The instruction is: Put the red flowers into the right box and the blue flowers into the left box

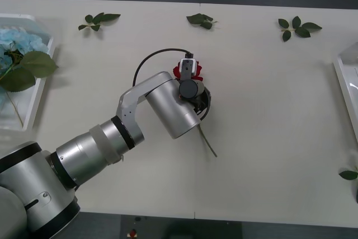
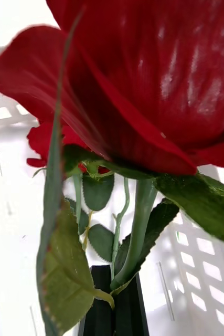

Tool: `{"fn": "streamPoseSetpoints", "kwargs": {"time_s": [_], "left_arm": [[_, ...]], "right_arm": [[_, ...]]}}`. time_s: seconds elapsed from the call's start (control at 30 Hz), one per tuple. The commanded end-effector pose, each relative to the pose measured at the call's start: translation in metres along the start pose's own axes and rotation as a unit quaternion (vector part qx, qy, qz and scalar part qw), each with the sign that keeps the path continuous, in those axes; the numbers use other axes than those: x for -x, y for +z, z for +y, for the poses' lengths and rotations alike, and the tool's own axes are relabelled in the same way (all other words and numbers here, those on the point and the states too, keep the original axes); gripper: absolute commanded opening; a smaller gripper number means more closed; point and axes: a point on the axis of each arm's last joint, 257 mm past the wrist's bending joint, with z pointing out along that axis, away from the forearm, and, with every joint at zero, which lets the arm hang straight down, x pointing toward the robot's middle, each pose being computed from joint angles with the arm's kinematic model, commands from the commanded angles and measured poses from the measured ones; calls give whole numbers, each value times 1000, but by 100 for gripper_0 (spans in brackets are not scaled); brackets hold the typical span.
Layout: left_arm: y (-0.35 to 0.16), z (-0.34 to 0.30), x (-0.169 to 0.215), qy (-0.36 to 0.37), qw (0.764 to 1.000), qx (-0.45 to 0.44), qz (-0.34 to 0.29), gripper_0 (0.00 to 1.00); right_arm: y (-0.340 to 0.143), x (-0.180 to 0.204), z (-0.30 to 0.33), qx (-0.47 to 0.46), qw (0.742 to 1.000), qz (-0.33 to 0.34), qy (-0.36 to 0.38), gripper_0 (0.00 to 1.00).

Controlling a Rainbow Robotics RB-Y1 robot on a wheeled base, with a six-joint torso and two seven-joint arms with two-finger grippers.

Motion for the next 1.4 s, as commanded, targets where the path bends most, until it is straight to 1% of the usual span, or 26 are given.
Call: {"fn": "streamPoseSetpoints", "kwargs": {"time_s": [0.03, 0.07, 0.13, 0.17, 0.23, 0.27, 0.3, 0.33, 0.37, 0.47, 0.5, 0.53, 0.57, 0.63, 0.73, 0.87, 1.03, 1.23, 1.4], "left_arm": [[-1, -12, 9, 5, 1000, -4, -11, 100], [0, -10, 8, 8, 1000, -2, -11, 100], [1, -9, 7, 10, 1000, -1, -12, 100], [1, -8, 6, 10, 1000, 1, -11, 100], [1, -9, 6, 9, 1000, 0, -11, 100], [1, -9, 8, 10, 1000, 0, -12, 100], [1, -8, 7, 10, 1000, 0, -12, 100], [1, -8, 7, 10, 1000, 0, -12, 100], [1, -9, 7, 12, 1000, 0, -12, 97], [1, -8, 5, 13, 1000, 1, -11, 44], [1, -9, 5, 13, 1000, 0, -11, 22], [1, -9, 5, 13, 1000, 0, -11, 10], [1, -9, 6, 12, 1000, 0, -11, 3], [1, -9, 5, 14, 1000, 0, -11, 0], [1, -9, 5, 13, 1000, 0, -11, 0], [1, -8, 5, 13, 1000, 1, -11, 0], [1, -2, 10, 15, 1000, 5, -18, 0], [-16, -3, 37, 21, 998, -9, -52, 0], [-52, -33, 84, 5, 991, -79, -109, 0]], "right_arm": [[-13, 25, -21, -27, 999, -25, -18, 0], [-12, 25, -22, -30, 999, -26, -20, 3], [-12, 27, -23, -32, 999, -30, -23, 31], [-12, 28, -23, -34, 999, -31, -26, 59], [-12, 30, -23, -34, 998, -34, -27, 88], [-12, 30, -23, -34, 998, -34, -28, 93], [-11, 29, -23, -35, 998, -33, -28, 100], [-12, 29, -23, -35, 998, -33, -29, 100], [-11, 29, -22, -34, 998, -33, -30, 100], [-10, 29, -20, -32, 998, -33, -30, 100], [-10, 29, -18, -29, 999, -33, -30, 100], [-10, 30, -17, -27, 999, -34, -30, 100], [-10, 30, -15, -24, 999, -35, -30, 100], [-9, 31, -10, -16, 999, -37, -29, 100], [-9, 33, 1, 4, 999, -42, -24, 100], [-11, 34, 27, 53, 998, -42, -3, 100], [-18, 36, 56, 83, 996, -28, -34, 100], [-37, 33, 100, 147, 988, -3, -56, 100], [-62, 32, 146, 226, 972, 11, -67, 100]]}}
